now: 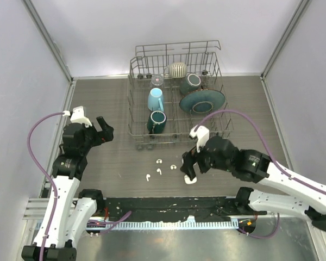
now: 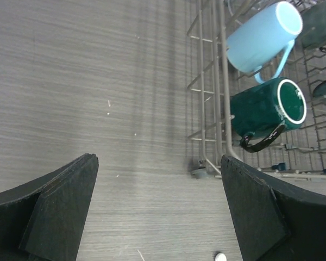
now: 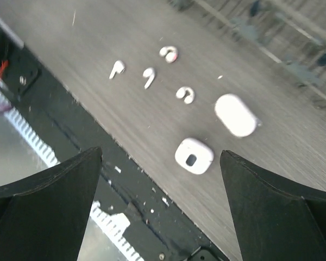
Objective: Insert the wireless bluetooth earbuds into the charging case
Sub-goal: Pick up the charging case at the center of the board.
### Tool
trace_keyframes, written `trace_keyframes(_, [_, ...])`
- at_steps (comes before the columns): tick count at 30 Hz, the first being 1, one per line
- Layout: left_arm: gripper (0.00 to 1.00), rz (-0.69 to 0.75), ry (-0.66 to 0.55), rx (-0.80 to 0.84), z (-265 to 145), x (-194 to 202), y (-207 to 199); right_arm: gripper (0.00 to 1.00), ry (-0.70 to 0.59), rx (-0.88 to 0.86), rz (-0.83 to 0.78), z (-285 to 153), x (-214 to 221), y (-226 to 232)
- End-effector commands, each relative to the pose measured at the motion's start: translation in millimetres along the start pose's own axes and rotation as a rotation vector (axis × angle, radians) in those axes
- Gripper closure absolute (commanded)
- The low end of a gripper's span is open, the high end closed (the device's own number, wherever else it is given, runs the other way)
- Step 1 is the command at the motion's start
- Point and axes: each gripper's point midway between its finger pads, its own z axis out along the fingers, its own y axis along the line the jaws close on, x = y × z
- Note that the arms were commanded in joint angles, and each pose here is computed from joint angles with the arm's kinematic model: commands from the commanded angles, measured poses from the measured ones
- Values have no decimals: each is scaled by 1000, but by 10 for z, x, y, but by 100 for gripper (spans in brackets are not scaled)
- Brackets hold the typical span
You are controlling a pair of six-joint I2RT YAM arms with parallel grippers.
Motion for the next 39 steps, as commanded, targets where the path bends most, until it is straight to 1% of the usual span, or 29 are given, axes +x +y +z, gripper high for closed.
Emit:
trace_keyframes(1, [0, 6, 41, -55, -32, 45, 92, 4, 53, 152, -87, 96, 100, 87])
trace_keyframes(2, [0, 6, 59, -58, -22, 78, 97, 4, 107, 203, -132, 131, 235, 104])
trace_keyframes(3, [0, 8, 63, -57, -19, 82, 94, 4, 132, 253, -126, 188, 322, 96])
trace_keyframes(4, [0, 11, 64, -54, -18, 81, 88, 4, 140, 305, -66, 245, 401, 106])
trace_keyframes(5, [0, 13, 64, -54, -19, 85, 90, 4, 154, 387, -87, 320, 546, 43])
trace_keyframes(6, [0, 14, 64, -55, -19, 83, 94, 4, 147, 401, -60, 357, 605, 42])
trace_keyframes(7, [0, 12, 63, -56, -19, 82, 96, 4, 118, 404, -15, 396, 614, 60])
trace_keyframes(8, [0, 14, 62, -59, -23, 81, 102, 4, 73, 437, 91, 398, 669, -7])
trace_keyframes(10, [0, 13, 58, -67, -30, 78, 117, 4, 2, 443, 198, 379, 669, -59])
trace_keyframes(11, [0, 14, 57, -75, -27, 76, 131, 4, -34, 448, 280, 353, 747, -138])
trace_keyframes(13, [0, 7, 56, -83, -26, 82, 144, 4, -78, 442, 349, 373, 804, -197])
trace_keyframes(14, [0, 2, 57, -89, -20, 85, 150, 4, -79, 457, 373, 390, 931, -276])
trace_keyframes(16, [0, -3, 59, -87, -12, 85, 143, 4, -113, 428, 427, 430, 947, -270])
trace_keyframes(22, [0, -42, 64, -92, 6, 130, 148, 6, -120, 412, 521, 581, 1124, -268])
trace_keyframes(23, [0, -44, 61, -94, 5, 132, 152, 8, -117, 423, 532, 596, 1196, -310])
trace_keyframes(25, [0, -56, 58, -98, 11, 152, 162, 10, -142, 392, 558, 632, 1173, -282])
trace_keyframes(29, [0, -70, 45, -105, -9, 153, 178, 19, -128, 414, 594, 688, 1297, -390])
trace_keyframes(36, [0, -122, 9, -128, -46, 203, 232, 23, -86, 416, 585, 825, 1358, -351])
trace_keyframes(39, [0, -176, -35, -199, -48, 187, 358, 25, -52, 435, 571, 893, 1418, -329])
